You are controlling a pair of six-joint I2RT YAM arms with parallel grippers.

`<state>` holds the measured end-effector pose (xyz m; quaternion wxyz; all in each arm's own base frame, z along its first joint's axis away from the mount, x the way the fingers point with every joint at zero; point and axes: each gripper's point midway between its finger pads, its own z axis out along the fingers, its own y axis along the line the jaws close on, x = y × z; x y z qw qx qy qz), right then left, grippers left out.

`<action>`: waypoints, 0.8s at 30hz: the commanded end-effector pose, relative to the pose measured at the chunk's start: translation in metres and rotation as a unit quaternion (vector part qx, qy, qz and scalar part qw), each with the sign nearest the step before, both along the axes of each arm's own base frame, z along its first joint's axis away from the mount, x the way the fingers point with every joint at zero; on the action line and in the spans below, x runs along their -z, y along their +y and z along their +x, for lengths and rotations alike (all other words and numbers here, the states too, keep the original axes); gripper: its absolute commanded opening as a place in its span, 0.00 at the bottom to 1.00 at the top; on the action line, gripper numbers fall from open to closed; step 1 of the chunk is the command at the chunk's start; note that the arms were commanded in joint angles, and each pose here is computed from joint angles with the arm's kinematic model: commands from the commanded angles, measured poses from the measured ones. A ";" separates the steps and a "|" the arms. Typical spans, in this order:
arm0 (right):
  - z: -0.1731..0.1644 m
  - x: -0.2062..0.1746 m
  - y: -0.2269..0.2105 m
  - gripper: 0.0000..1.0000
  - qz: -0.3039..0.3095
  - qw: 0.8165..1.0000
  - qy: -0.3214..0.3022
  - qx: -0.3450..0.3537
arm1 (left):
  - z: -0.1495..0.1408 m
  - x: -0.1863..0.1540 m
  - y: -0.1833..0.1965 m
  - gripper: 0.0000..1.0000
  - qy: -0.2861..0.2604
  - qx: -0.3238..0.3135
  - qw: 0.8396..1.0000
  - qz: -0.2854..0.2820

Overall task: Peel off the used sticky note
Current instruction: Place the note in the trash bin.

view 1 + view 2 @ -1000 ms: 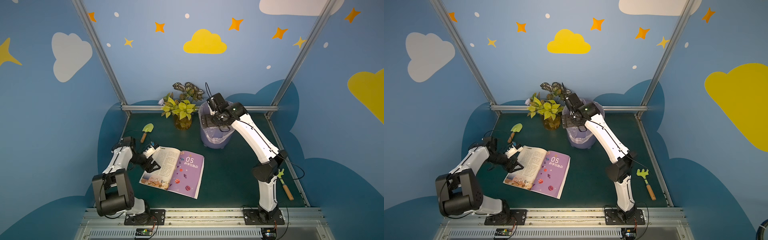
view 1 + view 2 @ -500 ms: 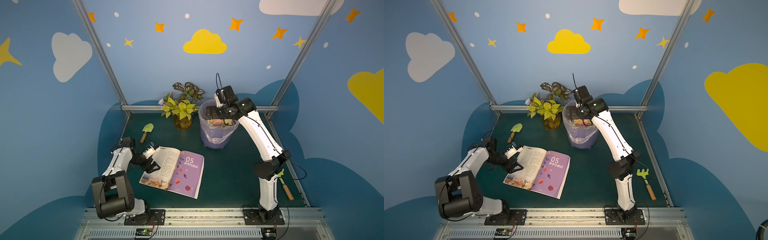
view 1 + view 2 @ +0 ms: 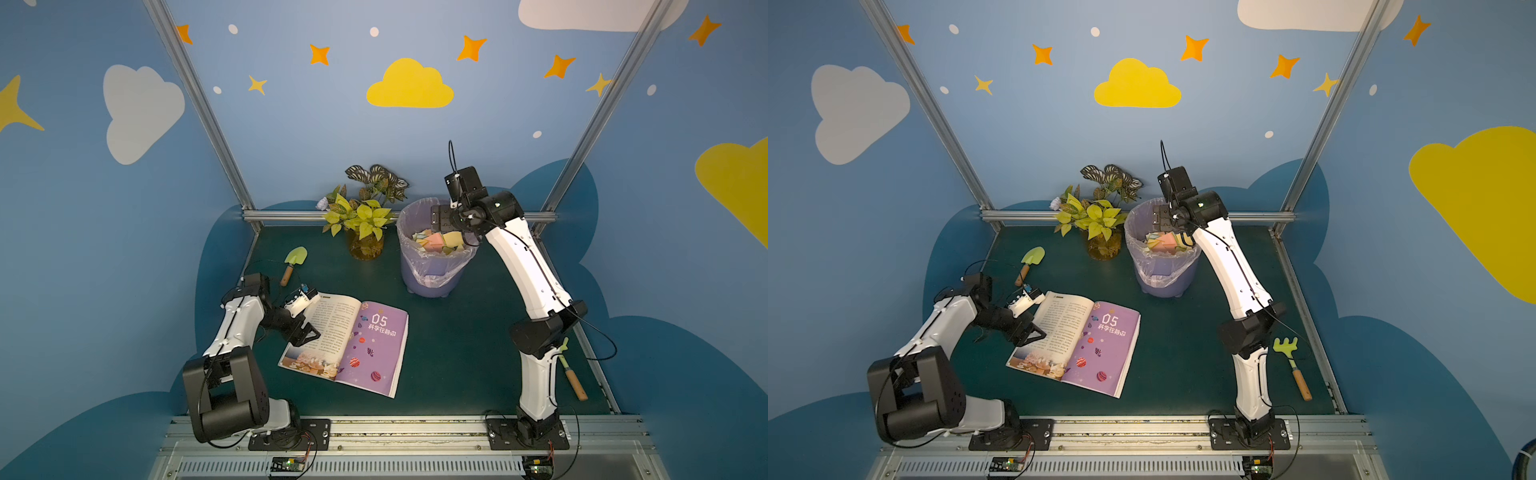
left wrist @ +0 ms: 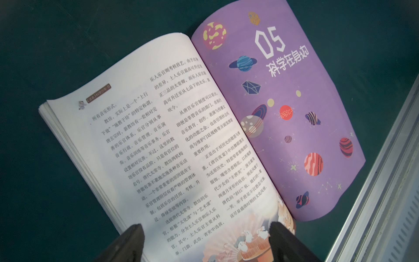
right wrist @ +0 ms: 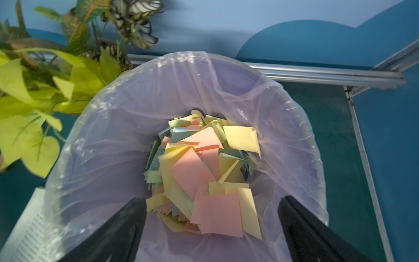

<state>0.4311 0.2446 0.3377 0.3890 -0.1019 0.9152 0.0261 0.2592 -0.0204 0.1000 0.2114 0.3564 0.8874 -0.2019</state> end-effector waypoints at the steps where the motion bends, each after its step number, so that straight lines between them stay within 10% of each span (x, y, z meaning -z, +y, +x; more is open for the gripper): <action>1: -0.053 -0.032 0.037 0.97 -0.023 0.994 -0.036 -0.104 | -0.006 0.003 -0.002 0.90 0.006 0.006 1.000 -0.005; 15: -0.071 0.002 0.074 0.82 -0.078 0.982 -0.036 -0.166 | -0.008 0.006 -0.001 0.90 0.005 0.008 1.000 0.001; 24: -0.062 -0.037 0.027 0.87 -0.120 0.986 -0.112 -0.031 | -0.008 0.011 0.004 0.90 0.003 0.010 1.000 0.018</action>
